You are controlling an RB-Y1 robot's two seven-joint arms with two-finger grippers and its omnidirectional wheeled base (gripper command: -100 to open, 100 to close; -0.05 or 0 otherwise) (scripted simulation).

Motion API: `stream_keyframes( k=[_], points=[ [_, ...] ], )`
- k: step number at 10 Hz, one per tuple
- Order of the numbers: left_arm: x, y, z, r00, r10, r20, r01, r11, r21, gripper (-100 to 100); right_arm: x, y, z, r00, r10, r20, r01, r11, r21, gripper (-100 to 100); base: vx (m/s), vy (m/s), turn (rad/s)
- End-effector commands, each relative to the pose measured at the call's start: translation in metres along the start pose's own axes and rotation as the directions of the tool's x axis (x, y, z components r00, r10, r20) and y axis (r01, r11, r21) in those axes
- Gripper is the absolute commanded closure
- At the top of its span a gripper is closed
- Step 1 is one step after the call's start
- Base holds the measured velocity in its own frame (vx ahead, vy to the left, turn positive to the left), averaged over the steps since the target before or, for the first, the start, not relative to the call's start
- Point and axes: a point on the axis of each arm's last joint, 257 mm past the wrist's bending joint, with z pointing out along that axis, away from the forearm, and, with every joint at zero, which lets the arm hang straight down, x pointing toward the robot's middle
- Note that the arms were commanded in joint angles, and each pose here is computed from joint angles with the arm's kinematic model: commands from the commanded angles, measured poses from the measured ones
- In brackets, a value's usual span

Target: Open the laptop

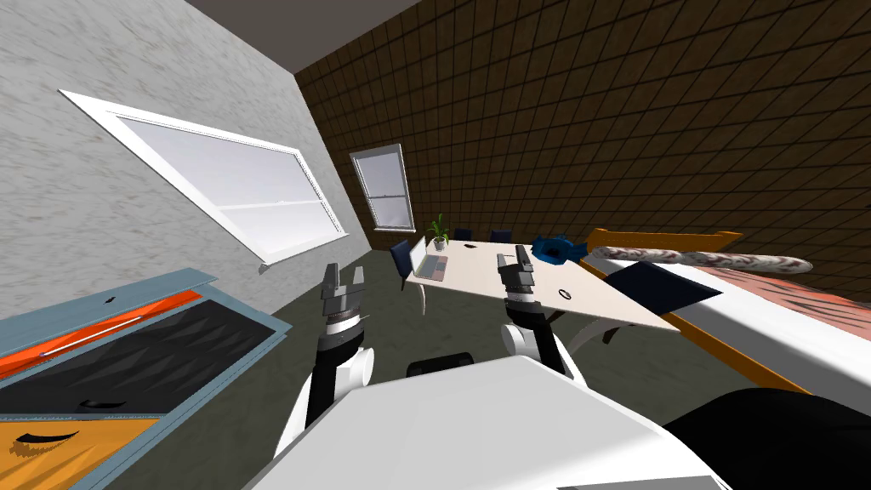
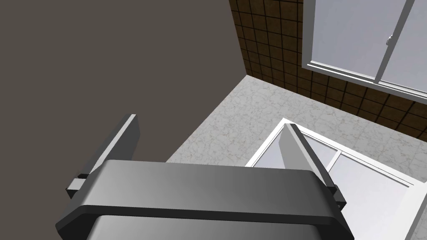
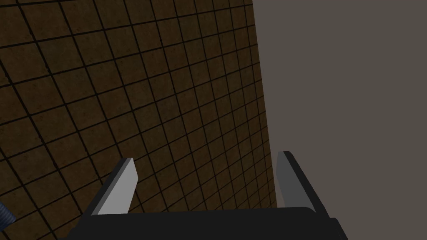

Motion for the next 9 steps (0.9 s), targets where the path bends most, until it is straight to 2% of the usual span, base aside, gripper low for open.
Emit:
stream_keyframes(
  k=[1,9],
  points=[
    [0.0,0.0,0.0,1.0,0.0,0.0,0.0,1.0,0.0,0,0.0,0.0,0.0,1.0,0.0,0.0,0.0,1.0,0.0,0,0.0,0.0,0.0],
    [0.0,-0.0002,0.0001,1.0,0.0,0.0,0.0,1.0,0.0,0,0.0,0.0002,0.0001,1.0,0.0,0.0,0.0,1.0,0.0,0,0.0,0.0,0.0]
  ],
)
